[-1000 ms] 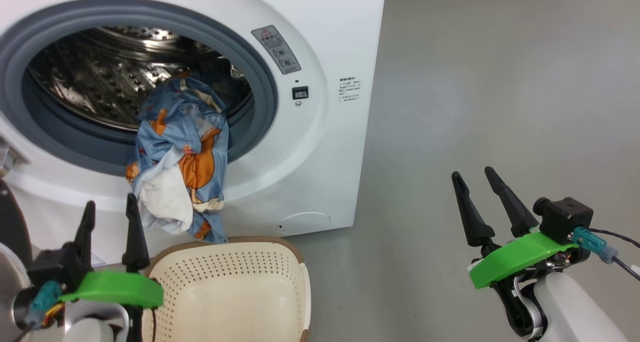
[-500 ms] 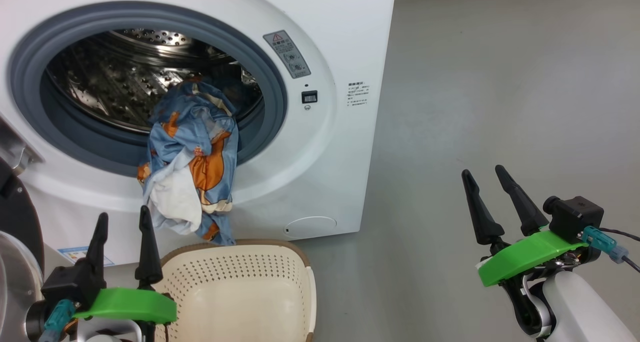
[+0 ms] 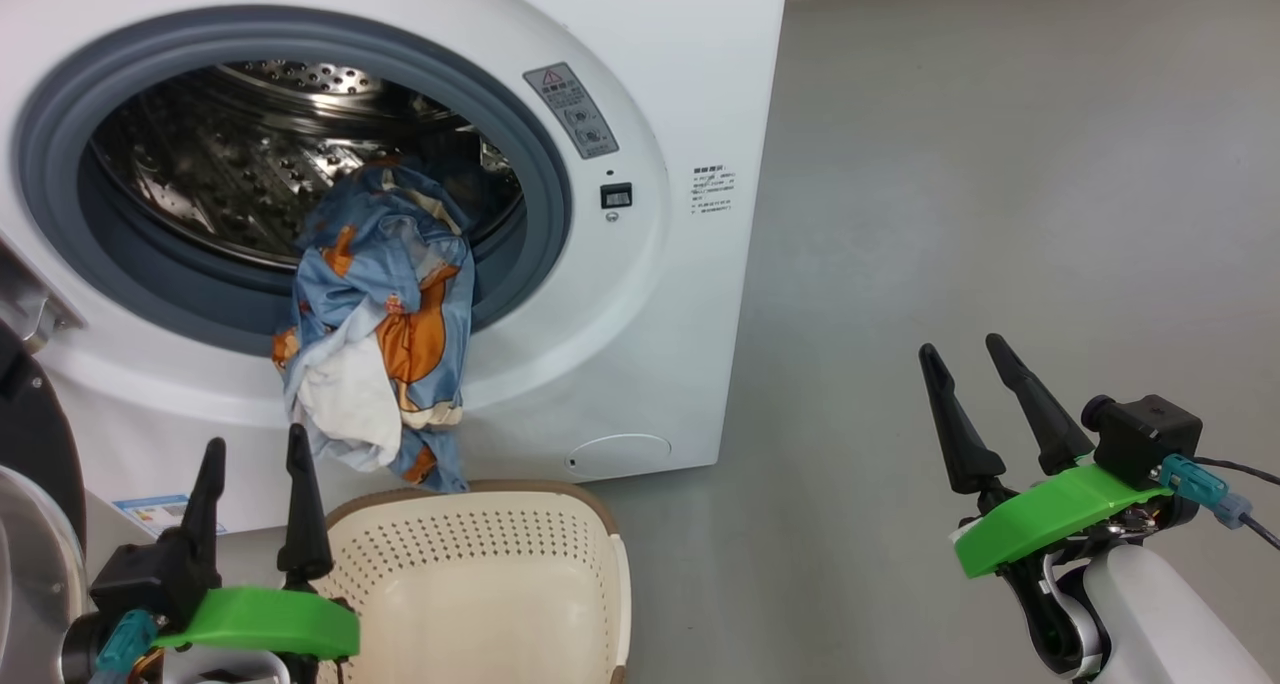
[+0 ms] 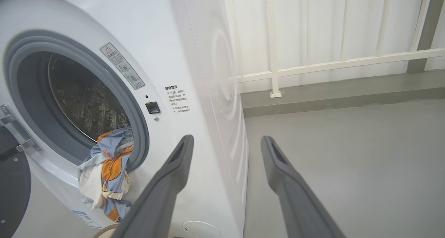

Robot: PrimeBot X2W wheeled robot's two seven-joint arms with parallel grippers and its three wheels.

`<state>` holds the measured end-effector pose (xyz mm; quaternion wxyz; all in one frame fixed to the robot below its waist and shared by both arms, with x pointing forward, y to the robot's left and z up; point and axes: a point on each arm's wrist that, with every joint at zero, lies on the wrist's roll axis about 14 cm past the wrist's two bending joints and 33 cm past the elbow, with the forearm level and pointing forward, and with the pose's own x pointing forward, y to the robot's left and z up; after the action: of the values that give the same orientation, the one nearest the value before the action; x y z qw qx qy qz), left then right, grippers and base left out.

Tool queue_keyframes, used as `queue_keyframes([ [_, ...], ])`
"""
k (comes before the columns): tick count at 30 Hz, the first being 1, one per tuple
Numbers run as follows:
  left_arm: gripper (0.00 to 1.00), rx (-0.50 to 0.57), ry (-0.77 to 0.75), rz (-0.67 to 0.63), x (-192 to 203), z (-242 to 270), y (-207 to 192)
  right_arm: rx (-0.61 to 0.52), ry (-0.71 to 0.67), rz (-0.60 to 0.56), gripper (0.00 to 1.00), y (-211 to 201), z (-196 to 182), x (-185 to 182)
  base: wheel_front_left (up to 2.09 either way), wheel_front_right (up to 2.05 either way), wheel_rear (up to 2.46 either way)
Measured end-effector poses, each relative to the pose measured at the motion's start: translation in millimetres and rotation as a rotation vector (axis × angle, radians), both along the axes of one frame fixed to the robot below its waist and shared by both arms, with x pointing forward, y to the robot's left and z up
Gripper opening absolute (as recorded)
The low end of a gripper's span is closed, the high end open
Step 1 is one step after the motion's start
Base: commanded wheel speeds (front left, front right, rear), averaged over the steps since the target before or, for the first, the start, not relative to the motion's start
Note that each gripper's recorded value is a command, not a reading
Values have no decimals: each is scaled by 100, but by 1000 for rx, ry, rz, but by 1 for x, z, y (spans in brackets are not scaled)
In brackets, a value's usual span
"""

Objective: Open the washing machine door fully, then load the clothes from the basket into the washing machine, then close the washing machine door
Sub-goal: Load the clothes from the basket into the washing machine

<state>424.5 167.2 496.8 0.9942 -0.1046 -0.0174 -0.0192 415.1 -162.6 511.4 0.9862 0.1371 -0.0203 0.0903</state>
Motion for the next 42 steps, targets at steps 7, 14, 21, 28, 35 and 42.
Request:
queue_keyframes([
  [7, 100, -4, 9, -10, 1, -4, -4, -1, 9, -3, 100, -1, -3, 0, 0, 0, 0],
  [14, 100, -22, 62, -20, 2, -18, -7, -2, 20, -8, 100, -3, -7, 0, 0, 0, 0],
  [21, 100, -37, 206, -47, 5, -57, -13, -1, 44, -12, 100, -5, -17, 4, 0, 0, 0],
  [28, 100, -4, 362, -93, 25, -102, -16, -2, 82, -17, 100, -7, -33, 12, 0, 0, 0],
  [35, 100, 21, 486, -123, 46, -140, -19, -11, 94, -24, 100, -11, -41, 30, 0, 0, 0],
  [42, 100, 30, 595, -139, 62, -175, -23, -17, 129, -42, 100, -18, -58, 41, 0, 0, 0],
])
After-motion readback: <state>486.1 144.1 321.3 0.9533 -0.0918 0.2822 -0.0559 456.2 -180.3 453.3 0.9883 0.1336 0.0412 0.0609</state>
